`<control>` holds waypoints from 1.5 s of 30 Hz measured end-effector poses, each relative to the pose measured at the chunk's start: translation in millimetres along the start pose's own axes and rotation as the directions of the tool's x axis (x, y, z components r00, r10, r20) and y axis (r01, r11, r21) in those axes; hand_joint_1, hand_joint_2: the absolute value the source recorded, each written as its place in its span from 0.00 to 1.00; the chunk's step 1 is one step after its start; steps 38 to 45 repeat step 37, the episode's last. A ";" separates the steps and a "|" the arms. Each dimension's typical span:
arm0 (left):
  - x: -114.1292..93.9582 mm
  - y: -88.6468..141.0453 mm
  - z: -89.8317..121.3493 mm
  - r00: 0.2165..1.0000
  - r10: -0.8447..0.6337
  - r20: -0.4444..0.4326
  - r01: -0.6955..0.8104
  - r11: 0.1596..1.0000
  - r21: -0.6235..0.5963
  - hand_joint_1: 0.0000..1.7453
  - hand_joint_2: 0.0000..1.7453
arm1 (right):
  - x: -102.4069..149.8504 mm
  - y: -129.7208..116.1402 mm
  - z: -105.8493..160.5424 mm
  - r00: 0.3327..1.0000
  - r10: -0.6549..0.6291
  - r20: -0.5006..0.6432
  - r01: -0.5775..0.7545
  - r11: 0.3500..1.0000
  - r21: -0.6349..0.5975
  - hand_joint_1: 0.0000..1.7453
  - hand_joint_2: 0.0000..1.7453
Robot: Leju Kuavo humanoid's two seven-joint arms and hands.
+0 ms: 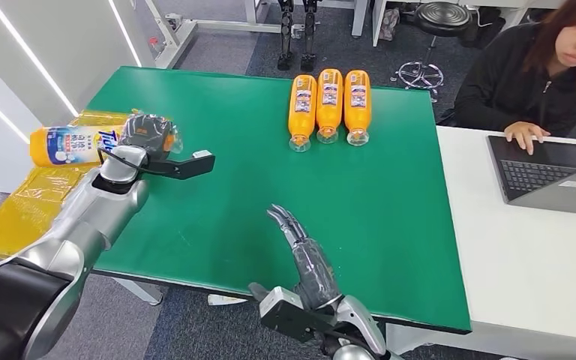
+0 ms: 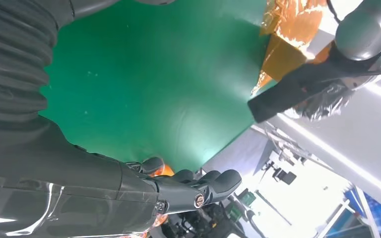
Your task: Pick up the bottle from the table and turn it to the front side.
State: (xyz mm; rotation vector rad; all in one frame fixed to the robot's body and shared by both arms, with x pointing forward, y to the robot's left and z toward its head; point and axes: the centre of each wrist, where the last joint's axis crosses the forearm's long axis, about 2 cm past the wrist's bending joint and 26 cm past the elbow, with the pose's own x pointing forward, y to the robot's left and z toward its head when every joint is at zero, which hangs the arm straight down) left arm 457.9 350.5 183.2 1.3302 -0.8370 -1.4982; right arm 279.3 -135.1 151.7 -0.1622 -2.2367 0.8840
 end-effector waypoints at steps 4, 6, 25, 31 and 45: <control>-5.3 -11.9 1.8 0.997 -0.034 -0.068 0.026 0.994 -0.108 0.66 1.00 | 1.2 1.0 1.7 1.000 -0.005 -0.008 0.005 1.000 0.001 0.00 1.00; -6.2 -15.7 2.5 0.995 -0.043 -0.090 0.029 0.988 -0.148 0.34 1.00 | 2.2 1.9 3.4 1.000 -0.009 -0.012 0.009 1.000 0.005 0.00 1.00; -4.8 -27.9 5.6 0.989 -0.065 -0.130 0.031 0.969 -0.244 0.00 1.00 | 0.1 -1.2 25.1 0.999 0.012 -0.052 -0.011 1.000 0.022 0.00 1.00; 3.2 -24.4 5.0 0.993 -0.049 -0.105 0.026 0.977 -0.211 0.00 1.00 | 0.6 -5.5 28.9 0.999 0.017 -0.052 -0.017 1.000 0.013 0.00 1.00; 20.6 -3.1 1.0 0.998 0.062 0.014 -0.062 0.998 0.006 0.00 1.00 | 0.7 -8.5 30.6 0.998 0.027 -0.059 -0.027 1.000 0.002 0.00 1.00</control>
